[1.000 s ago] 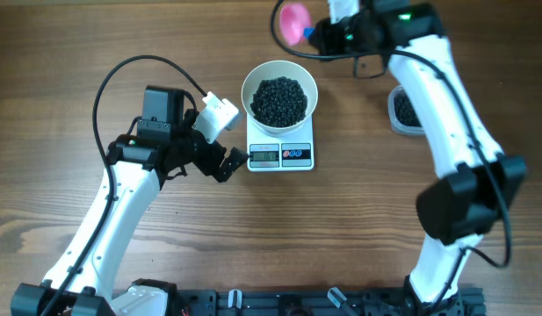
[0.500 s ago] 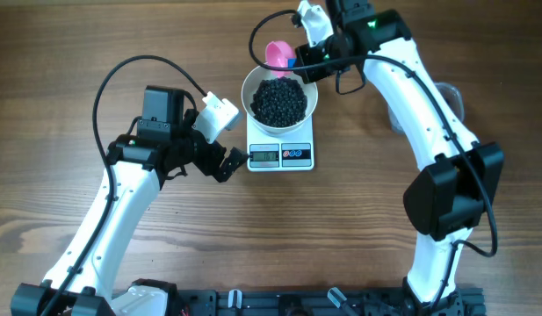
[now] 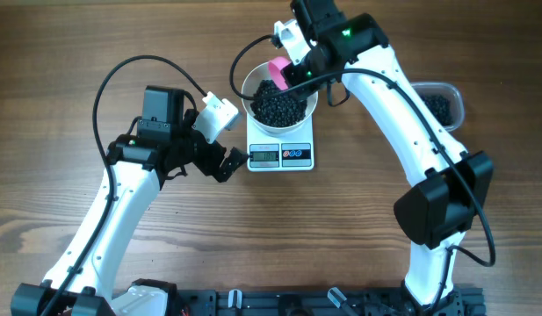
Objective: Scoop item into bowl and weigh 150g on scale
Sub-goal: 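Scoop beans out of the white bowl with the right gripper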
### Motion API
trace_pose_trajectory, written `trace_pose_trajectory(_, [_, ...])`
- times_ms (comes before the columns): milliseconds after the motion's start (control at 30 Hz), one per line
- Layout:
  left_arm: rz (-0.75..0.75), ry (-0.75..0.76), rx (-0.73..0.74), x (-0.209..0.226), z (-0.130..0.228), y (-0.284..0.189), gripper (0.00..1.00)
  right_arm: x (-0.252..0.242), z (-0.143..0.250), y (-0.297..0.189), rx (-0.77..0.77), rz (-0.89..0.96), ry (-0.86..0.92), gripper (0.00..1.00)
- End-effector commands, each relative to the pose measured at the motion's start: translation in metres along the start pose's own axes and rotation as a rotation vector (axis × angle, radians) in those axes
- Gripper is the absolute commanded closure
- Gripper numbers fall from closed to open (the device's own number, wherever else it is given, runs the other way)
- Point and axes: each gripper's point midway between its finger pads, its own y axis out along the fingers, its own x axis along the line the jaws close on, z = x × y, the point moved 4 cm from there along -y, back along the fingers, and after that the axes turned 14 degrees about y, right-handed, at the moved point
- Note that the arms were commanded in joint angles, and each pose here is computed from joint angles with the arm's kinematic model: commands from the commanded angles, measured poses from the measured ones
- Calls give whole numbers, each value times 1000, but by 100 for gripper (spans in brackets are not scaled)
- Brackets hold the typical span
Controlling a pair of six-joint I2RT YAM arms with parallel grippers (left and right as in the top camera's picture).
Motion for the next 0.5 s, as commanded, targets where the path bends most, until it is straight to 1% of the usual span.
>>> trace_pose_trajectory(0, [15, 0, -9, -2, 0, 1, 0, -9, -8, -18, -49, 56, -46, 96])
trace_pose_trajectory(167, [16, 0, -9, -2, 0, 1, 0, -12, 0, 4, 21, 76, -68, 96])
trace_pose_trajectory(333, [15, 0, -9, -2, 0, 1, 0, -18, -2, 10, 21, 121, -83, 96])
trace_pose_trajectory(467, [15, 0, -9, -2, 0, 1, 0, -18, -3, 15, 25, 120, -97, 96])
